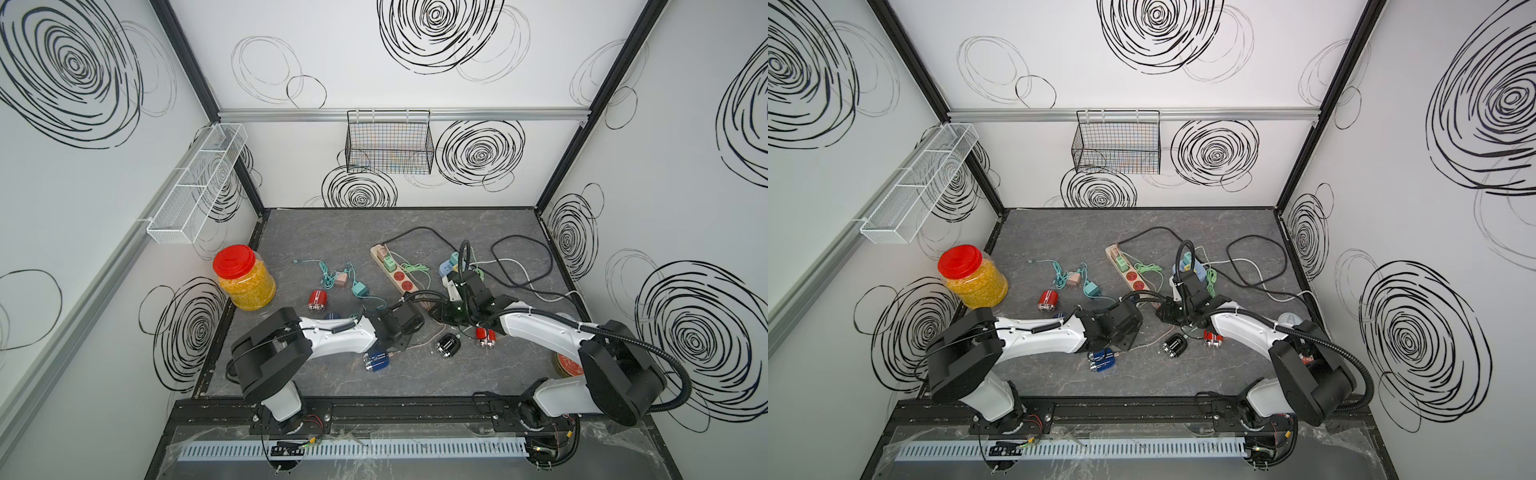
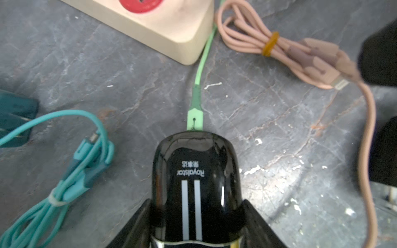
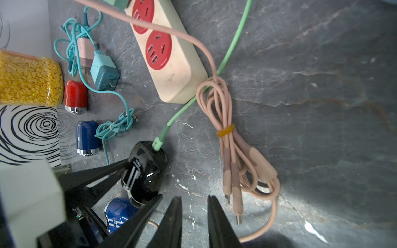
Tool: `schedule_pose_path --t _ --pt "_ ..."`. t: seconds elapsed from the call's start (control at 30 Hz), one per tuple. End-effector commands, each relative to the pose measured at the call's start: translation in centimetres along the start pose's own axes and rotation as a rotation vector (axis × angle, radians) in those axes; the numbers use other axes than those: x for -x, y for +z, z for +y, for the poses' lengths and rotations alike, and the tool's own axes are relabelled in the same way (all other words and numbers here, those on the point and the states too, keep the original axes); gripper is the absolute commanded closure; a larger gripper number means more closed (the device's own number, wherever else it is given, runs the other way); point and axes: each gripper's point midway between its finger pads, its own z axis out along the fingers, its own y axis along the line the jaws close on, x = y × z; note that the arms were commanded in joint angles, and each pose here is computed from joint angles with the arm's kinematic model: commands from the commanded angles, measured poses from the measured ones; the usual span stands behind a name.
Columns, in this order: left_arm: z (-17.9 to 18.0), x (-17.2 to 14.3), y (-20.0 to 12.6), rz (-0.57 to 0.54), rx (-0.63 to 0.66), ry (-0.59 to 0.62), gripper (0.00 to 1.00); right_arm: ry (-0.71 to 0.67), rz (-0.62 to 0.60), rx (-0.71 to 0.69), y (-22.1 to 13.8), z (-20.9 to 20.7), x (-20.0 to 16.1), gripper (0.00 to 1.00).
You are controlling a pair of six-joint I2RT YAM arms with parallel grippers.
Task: Unplug the electric shaver
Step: Pick up the electric shaver from the center of the board, then remove the charging cable from the electric shaver.
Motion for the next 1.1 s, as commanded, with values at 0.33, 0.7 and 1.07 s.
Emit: schedule_pose_path --t 0.33,0.7,1.07 --pt "2.9 0.6 -3.8 -0.129 -0.213 -0.148 0.63 0.022 -0.063 0.183 1.4 8.3 1.6 0.58" --pt "2.0 -0.3 -5.9 -0.166 -0.248 -0.099 0.60 0.090 0.026 0.270 4.7 11.6 -0.7 0.58" --pt "2.5 -1.3 -6.0 -0.159 -0.223 -0.094 0.60 0.140 0.005 0.255 5.2 10.6 -0.6 0.61"
